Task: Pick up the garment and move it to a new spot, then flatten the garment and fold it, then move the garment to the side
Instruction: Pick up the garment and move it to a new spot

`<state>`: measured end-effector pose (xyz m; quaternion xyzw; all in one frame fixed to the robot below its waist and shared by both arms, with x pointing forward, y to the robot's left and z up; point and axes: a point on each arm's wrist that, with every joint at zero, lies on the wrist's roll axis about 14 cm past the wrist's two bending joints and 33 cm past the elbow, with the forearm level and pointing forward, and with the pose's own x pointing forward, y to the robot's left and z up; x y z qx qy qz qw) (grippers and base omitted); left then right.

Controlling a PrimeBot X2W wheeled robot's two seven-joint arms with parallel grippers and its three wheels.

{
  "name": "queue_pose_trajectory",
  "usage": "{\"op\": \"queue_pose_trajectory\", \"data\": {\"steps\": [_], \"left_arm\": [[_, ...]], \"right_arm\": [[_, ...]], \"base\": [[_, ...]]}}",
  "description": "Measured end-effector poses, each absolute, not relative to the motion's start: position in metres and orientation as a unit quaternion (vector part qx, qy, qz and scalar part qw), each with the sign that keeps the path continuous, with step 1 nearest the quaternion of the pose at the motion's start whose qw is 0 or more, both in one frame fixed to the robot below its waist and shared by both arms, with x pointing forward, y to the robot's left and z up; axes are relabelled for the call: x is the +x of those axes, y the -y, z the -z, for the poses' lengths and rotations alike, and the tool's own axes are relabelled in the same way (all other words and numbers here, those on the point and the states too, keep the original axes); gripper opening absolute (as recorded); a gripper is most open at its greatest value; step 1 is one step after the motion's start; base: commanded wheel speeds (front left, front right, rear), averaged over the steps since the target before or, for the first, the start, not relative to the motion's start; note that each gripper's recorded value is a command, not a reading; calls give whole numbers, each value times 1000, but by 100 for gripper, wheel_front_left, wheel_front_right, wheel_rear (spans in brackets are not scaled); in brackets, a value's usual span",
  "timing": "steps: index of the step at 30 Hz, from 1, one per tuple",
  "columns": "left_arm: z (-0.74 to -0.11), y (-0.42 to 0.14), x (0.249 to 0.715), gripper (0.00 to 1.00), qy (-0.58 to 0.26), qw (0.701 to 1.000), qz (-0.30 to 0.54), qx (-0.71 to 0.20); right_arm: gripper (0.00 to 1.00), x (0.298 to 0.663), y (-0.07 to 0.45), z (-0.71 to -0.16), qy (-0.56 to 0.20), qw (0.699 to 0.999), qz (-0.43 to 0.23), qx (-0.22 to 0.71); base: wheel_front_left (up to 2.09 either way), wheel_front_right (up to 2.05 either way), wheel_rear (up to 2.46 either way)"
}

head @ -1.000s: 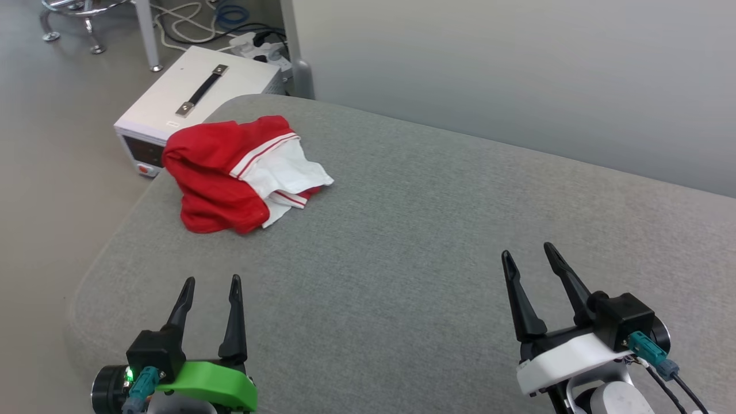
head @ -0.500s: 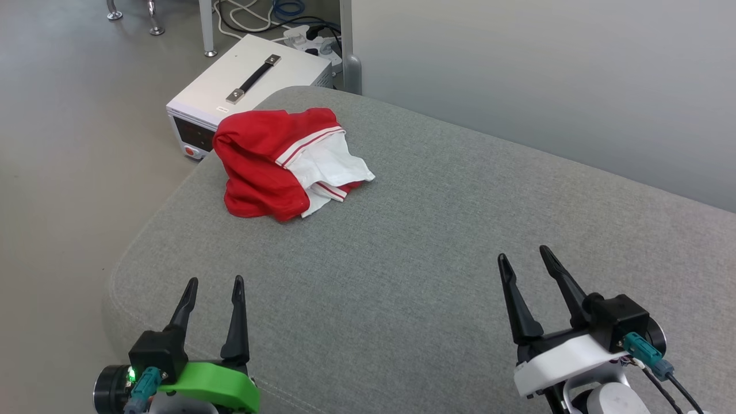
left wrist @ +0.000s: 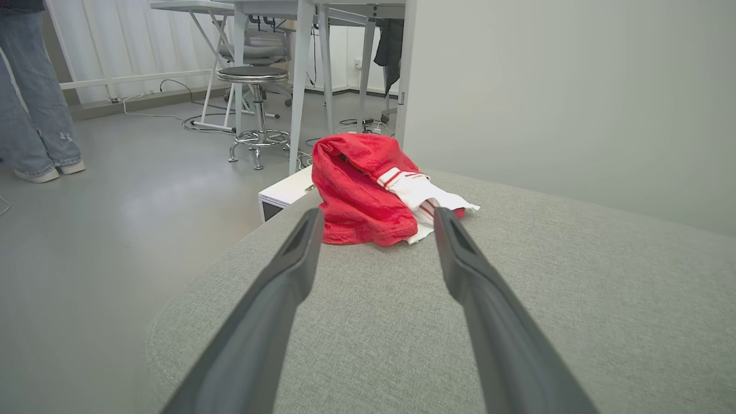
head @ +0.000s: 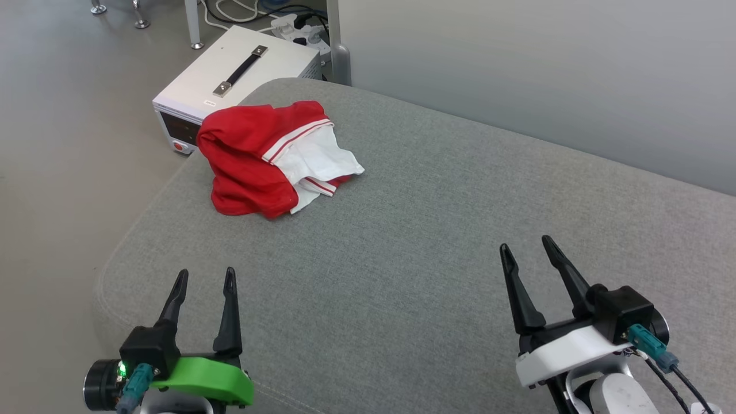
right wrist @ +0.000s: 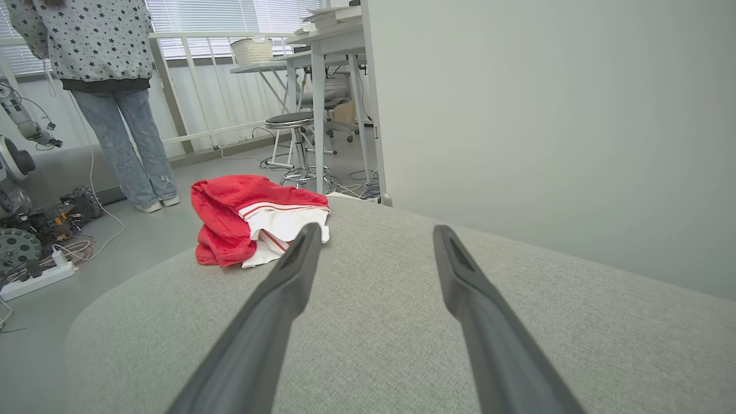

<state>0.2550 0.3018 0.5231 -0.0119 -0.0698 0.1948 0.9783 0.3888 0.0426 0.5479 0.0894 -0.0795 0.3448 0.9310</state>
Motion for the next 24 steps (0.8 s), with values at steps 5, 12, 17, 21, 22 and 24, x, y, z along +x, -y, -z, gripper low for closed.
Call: {"op": "queue_pose_trajectory", "data": {"steps": [5, 12, 17, 21, 22, 24], "left_arm": [[-531, -313, 279, 100, 79, 978, -192, -28], [-541, -348, 347, 100, 46, 984, -171, -19], [-545, -358, 412, 100, -54, 992, -117, 4], [-528, -360, 449, 100, -169, 982, -85, -9], [-524, -363, 456, 100, -194, 978, -81, -10], [-516, -368, 467, 100, -235, 969, -79, -12]], "right_arm": [[100, 405, -37, -550, 88, 934, -332, 94], [100, 434, -31, -548, 108, 939, -317, 75], [100, 455, -22, -544, 114, 944, -302, 65], [100, 469, -15, -536, 109, 948, -293, 62], [100, 471, -13, -533, 108, 949, -290, 61], [100, 477, -7, -529, 105, 951, -283, 61]], "base": [[0, 0, 0], [0, 0, 0], [0, 0, 0], [0, 0, 0], [0, 0, 0], [0, 0, 0]]}}
